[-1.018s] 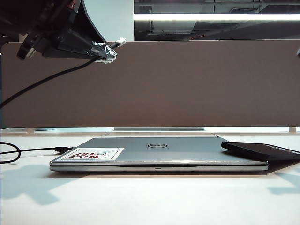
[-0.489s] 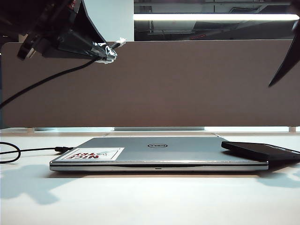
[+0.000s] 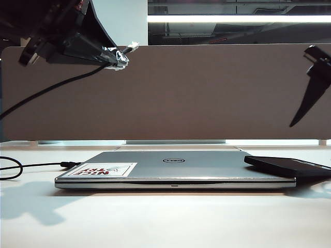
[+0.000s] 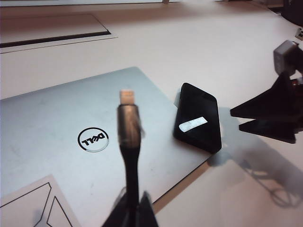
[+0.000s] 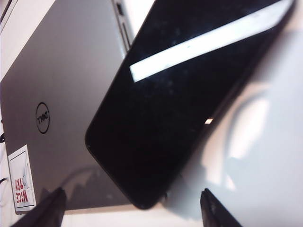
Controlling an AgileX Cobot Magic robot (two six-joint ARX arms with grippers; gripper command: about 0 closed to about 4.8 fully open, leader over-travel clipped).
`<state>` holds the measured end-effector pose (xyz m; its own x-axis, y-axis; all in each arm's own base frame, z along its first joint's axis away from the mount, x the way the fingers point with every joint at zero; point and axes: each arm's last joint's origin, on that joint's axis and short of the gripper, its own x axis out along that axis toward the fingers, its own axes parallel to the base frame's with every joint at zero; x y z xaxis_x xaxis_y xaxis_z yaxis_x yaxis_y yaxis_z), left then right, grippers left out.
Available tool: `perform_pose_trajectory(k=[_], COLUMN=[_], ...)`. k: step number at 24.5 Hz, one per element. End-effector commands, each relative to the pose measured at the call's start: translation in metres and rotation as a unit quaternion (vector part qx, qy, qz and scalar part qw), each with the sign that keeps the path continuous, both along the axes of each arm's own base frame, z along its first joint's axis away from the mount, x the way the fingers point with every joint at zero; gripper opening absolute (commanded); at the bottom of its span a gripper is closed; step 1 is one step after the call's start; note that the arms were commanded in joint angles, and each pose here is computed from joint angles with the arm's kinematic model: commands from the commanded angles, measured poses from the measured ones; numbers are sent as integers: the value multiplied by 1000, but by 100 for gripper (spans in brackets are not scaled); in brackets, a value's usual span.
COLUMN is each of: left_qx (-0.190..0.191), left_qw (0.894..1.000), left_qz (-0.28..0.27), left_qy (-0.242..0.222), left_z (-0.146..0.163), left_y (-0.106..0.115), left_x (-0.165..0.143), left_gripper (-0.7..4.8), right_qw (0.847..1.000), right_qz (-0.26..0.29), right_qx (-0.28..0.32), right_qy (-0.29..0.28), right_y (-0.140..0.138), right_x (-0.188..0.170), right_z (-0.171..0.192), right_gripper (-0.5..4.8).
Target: Pick up the charging cable and the phone, plug the charging cable into the charging port on the phone, and finally place them back on the table.
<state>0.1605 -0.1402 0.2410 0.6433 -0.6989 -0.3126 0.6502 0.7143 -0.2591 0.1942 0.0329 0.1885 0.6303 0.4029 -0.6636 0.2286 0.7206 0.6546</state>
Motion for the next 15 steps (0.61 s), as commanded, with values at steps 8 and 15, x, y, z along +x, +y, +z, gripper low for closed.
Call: perform_pose_trajectory(k=[8,15], left_qx=[-6,-10], left_qw=[1000,1000], left_qz=[-2,-2], left_qy=[-7,-12], left_z=[2,3], left_y=[-1,-1], left_x=[0,0], left_gripper=[-8,-7], right_qw=[1000,1000], right_qz=[11,5], right_qx=[15,13], right_qy=[-3,18], right_y=[3,1], right_x=[19,25], right_z=[-12,-23], right_gripper=[366,365])
